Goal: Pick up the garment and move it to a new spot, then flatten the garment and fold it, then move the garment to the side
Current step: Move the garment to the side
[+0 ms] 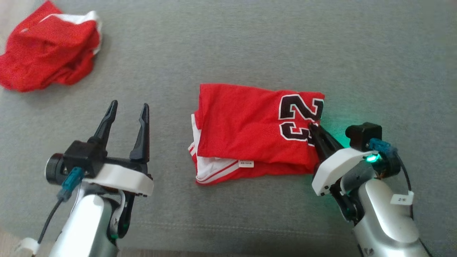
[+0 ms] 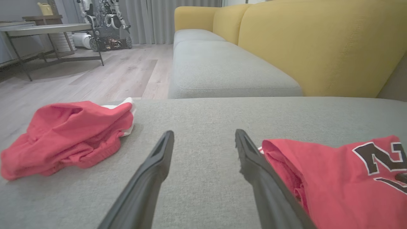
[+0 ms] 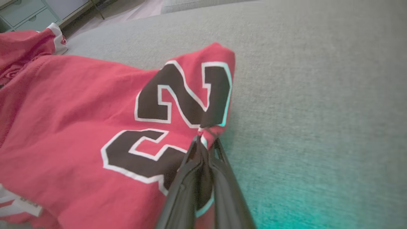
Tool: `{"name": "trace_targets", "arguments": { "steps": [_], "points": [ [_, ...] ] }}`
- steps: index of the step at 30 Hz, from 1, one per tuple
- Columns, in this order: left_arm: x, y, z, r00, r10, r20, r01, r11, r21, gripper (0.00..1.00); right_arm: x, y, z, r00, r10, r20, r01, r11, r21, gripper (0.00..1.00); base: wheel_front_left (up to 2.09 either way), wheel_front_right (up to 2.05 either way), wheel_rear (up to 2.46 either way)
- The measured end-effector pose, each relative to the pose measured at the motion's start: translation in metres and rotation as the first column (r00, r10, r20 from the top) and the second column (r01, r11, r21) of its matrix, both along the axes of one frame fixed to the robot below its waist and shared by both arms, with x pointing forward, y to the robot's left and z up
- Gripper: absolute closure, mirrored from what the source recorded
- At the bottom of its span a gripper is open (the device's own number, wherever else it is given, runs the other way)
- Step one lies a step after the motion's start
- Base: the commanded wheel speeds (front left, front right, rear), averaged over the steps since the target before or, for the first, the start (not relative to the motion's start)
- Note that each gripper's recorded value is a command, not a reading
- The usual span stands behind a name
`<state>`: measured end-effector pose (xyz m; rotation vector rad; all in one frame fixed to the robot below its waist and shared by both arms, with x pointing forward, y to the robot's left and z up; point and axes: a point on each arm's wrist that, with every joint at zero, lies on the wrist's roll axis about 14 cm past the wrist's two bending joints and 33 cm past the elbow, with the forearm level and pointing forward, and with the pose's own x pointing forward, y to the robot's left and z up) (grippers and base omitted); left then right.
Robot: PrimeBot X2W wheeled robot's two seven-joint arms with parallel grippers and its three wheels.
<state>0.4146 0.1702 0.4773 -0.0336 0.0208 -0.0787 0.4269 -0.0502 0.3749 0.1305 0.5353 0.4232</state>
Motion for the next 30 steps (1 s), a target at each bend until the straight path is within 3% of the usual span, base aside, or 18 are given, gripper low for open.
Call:
{"name": "trace_targets", "arguments": {
  "steps": [5,11,20,30],
  "points": [
    [0.011,-0.021,0.001,0.998,-0.064,0.016,0.065,0.998,-0.004,0.0,0.004,-0.027,0.012,0.998,-0.04,0.047,0.042,0.998,-0.045,1.0,0.0,0.0,0.0],
    [0.027,-0.057,0.002,0.984,-0.176,0.035,0.177,0.984,-0.011,0.0,0.015,-0.114,0.033,0.979,-0.169,0.115,0.188,0.966,-0.177,1.0,0.0,0.0,0.0],
    [0.055,-0.105,0.002,0.95,-0.307,0.06,0.309,0.95,-0.033,0.0,0.046,-0.243,0.092,0.877,-0.4,0.266,0.465,0.846,-0.26,1.0,0.0,0.0,0.0],
    [0.075,-0.127,-0.018,0.931,-0.364,0.042,0.366,0.929,-0.051,0.0,0.062,-0.314,0.088,0.8,-0.543,0.255,0.599,0.747,-0.289,1.0,0.0,0.0,0.0]
  ]
}}
